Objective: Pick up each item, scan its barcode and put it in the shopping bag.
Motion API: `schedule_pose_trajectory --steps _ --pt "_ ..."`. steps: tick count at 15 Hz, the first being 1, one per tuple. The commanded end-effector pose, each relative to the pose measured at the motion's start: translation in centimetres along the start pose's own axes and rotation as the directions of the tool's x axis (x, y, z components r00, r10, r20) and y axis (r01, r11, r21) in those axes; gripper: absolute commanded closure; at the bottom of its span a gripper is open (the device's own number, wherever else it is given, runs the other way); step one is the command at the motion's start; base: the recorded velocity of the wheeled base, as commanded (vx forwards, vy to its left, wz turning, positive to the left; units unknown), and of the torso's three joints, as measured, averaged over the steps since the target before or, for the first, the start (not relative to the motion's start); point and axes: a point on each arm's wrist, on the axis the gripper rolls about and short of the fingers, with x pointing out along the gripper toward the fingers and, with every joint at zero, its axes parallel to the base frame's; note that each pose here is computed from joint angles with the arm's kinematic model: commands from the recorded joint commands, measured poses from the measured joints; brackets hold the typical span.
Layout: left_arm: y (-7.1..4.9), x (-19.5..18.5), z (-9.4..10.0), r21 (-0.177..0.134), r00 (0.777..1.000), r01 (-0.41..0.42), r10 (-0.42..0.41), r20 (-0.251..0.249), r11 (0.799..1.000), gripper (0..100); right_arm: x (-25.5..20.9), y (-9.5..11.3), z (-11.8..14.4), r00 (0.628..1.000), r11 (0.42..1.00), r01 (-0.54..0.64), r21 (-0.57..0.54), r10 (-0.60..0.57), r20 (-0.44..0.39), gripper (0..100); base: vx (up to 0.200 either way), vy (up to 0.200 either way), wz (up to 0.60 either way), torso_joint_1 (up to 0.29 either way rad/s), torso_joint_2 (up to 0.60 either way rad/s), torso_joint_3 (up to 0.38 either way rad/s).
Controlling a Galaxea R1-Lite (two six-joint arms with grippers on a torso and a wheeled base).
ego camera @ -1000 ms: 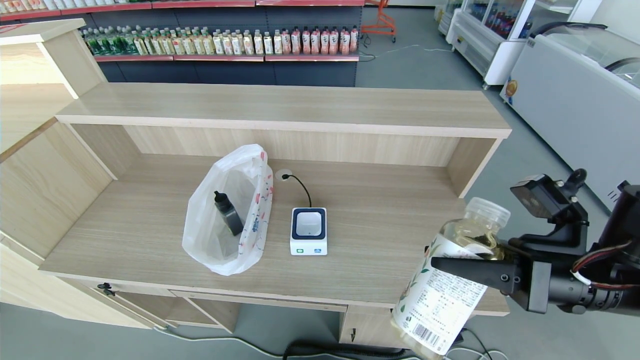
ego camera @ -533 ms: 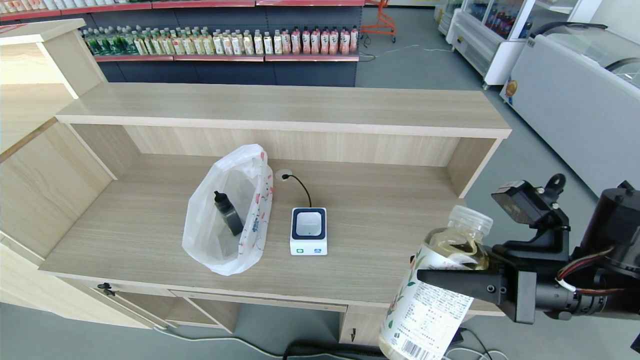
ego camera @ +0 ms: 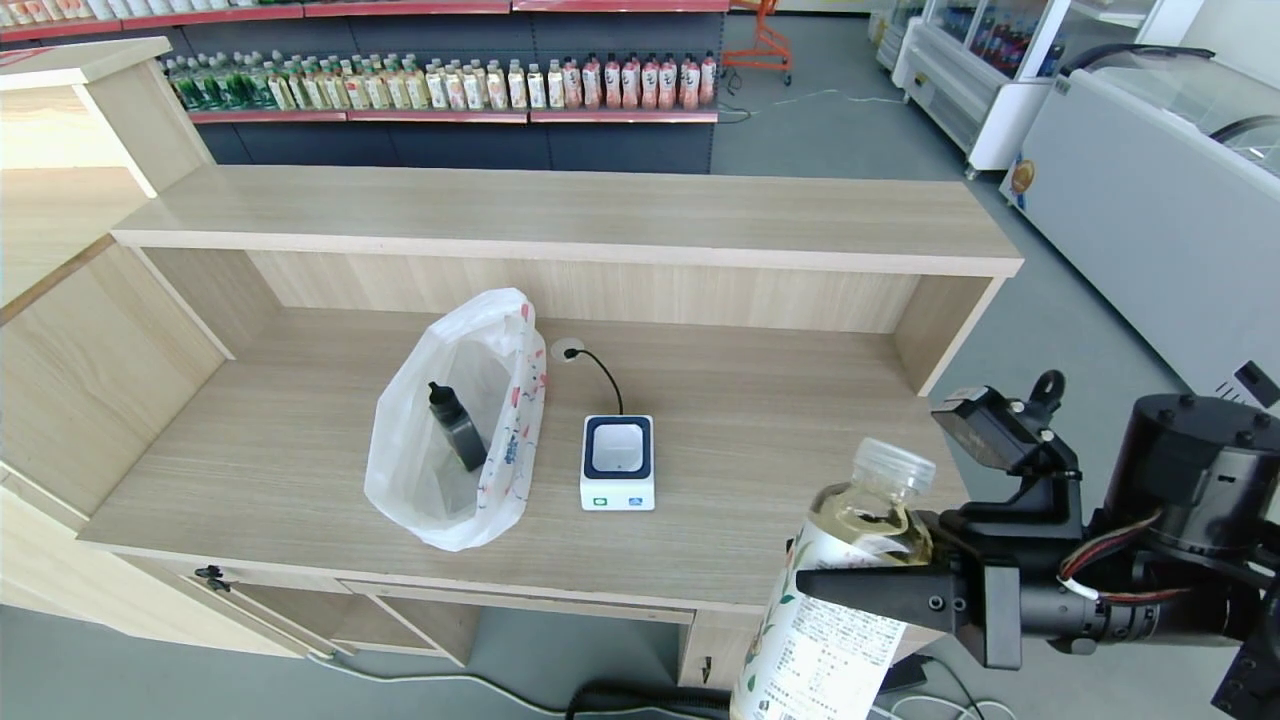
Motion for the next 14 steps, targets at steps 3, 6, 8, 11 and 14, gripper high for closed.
schedule_pose_trajectory --steps 3,6,8,11,14 --pt "0.0 0.0 0.0 0.000 1.000 0.000 0.000 0.000 1.000 0 0.3 -0.4 -0.2 1.000 1.000 0.003 0.010 -0.003 -0.008 100 0.000 0.000 0.00 0.000 0.00 0.000" --pt "0.0 0.0 0.0 0.000 1.000 0.000 0.000 0.000 1.000 0 0.3 -0.6 -0.3 1.000 1.000 0.006 0.015 -0.006 -0.010 100 0.000 0.000 0.00 0.000 0.00 0.000" --pt "0.0 0.0 0.0 0.000 1.000 -0.001 0.001 0.000 1.000 0 0.2 -0.7 -0.3 1.000 1.000 0.011 0.006 -0.011 -0.007 100 0.000 0.000 0.00 0.000 0.00 0.000" --pt "0.0 0.0 0.0 0.000 1.000 -0.001 0.001 0.000 1.000 0 -0.8 -2.1 0.5 0.986 0.961 0.165 -0.222 -0.154 0.063 100 0.000 0.000 0.00 0.000 0.00 0.000" --pt "0.0 0.0 0.0 0.000 1.000 -0.001 0.001 0.000 1.000 0 -3.1 -4.9 1.3 0.824 0.666 0.553 -0.501 -0.524 0.214 100 0.000 0.000 0.00 0.000 0.00 0.000"
